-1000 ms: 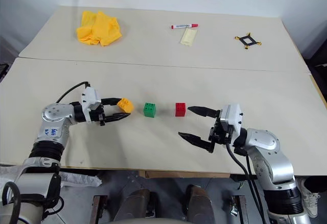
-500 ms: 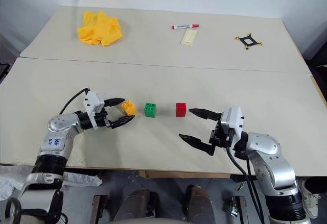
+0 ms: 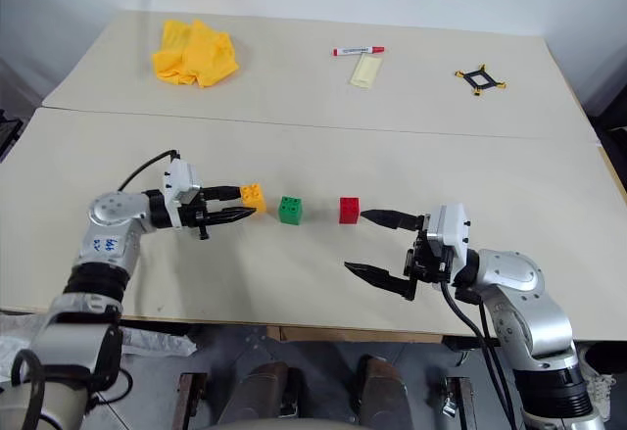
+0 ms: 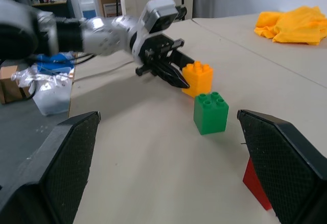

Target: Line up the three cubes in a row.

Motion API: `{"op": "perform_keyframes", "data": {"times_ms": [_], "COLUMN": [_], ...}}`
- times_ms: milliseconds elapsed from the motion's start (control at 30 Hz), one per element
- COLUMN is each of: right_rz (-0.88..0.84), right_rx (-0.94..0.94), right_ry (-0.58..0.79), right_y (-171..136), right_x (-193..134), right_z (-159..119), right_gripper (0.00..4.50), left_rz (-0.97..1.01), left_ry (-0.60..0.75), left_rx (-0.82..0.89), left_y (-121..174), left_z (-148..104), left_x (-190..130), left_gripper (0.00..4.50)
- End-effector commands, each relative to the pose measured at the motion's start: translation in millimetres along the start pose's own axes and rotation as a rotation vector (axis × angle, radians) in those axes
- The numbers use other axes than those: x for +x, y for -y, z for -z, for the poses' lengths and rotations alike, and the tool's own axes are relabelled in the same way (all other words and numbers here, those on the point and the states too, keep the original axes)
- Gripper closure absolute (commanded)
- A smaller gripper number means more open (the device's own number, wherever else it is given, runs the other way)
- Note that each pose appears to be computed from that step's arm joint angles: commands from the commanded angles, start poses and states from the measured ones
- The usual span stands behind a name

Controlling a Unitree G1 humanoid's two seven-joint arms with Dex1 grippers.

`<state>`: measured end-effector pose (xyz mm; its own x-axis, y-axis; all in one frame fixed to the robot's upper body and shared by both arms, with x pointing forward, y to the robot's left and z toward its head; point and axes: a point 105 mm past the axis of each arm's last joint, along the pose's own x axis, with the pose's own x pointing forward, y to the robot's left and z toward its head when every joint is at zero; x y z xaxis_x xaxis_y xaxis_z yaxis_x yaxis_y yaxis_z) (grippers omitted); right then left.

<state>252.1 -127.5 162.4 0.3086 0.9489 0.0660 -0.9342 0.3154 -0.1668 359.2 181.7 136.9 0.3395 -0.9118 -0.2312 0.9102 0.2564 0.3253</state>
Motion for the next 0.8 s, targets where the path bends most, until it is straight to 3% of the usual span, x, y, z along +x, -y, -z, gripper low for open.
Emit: {"op": "perform_keyframes", "data": {"times_ms": [33, 433, 533, 700, 733, 800], "right_rz": [0.004, 0.027, 0.014, 0.004, 0.002, 0.001], "right_rx": [-0.037, -0.011, 0.001, -0.050, -0.061, -0.075], "right_ry": [0.013, -0.039, -0.060, -0.075, -0.073, -0.058], "right_y": [-1, -6, -7, 4, 6, 12], "right_x": [-5, -21, -25, -34, -35, -38], "right_z": [-11, 0, 4, 3, 3, 1], "right_gripper": [0.00, 0.00, 0.00, 0.00, 0.00, 0.00], "left_rz": [0.066, 0.058, 0.072, 0.011, -0.004, -0.052], "left_ry": [-0.069, -0.135, -0.124, -0.044, -0.025, 0.030], "left_rx": [0.039, -0.010, -0.013, -0.027, -0.052, -0.081], "left_y": [2, -7, -7, -10, -9, -5], "left_z": [9, 16, 13, 0, -2, -8], "left_x": [-12, -19, -20, -52, -60, -79], "left_gripper": [3.04, 3.04, 2.01, 0.48, 0.23, 0.23]}}
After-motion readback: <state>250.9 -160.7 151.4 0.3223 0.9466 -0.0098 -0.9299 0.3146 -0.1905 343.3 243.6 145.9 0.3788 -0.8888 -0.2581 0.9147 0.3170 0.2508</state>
